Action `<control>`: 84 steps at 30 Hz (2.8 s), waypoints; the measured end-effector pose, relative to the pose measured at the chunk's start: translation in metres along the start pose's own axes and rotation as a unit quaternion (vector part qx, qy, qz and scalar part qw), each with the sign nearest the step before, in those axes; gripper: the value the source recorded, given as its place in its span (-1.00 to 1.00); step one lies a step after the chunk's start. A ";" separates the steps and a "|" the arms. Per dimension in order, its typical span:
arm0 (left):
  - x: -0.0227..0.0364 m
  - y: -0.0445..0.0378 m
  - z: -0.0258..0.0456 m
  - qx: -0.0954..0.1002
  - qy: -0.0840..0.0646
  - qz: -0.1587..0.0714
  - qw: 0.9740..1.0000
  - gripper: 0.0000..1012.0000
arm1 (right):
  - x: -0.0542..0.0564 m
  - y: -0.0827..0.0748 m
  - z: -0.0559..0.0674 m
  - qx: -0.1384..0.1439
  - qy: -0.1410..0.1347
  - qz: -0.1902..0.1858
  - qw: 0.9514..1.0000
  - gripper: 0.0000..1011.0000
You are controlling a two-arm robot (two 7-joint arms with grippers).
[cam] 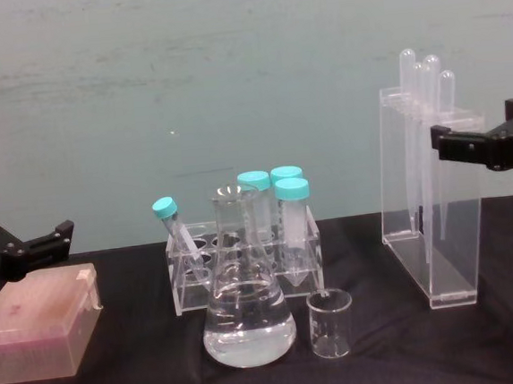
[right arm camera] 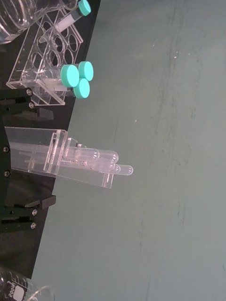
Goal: Place the experimental apparatus aside using one hand.
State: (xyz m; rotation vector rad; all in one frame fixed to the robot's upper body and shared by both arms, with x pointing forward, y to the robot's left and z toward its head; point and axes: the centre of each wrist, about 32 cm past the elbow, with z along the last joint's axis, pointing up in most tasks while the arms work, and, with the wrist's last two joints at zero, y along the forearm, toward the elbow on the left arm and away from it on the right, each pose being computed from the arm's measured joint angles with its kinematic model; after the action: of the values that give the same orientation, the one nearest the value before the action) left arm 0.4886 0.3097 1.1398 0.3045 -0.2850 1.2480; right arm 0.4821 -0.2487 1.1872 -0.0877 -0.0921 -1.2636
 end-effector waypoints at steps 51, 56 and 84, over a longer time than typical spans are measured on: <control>0.0000 0.0000 0.0000 0.000 0.000 0.000 1.000 0.98 | -0.007 0.001 0.001 0.004 -0.001 -0.008 1.000 0.98; 0.0000 0.0000 0.0000 0.000 0.000 0.000 1.000 0.98 | -0.010 0.002 0.001 0.005 -0.001 -0.016 1.000 0.98; 0.0000 0.0000 0.0000 0.000 0.000 0.000 1.000 0.98 | -0.014 0.016 0.001 0.006 0.002 -0.022 1.000 0.98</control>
State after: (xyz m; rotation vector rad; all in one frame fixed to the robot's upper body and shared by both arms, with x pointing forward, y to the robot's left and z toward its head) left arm 0.4886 0.3097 1.1398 0.3044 -0.2849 1.2480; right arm 0.4935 -0.2301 1.1858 -0.0721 -0.0983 -1.3076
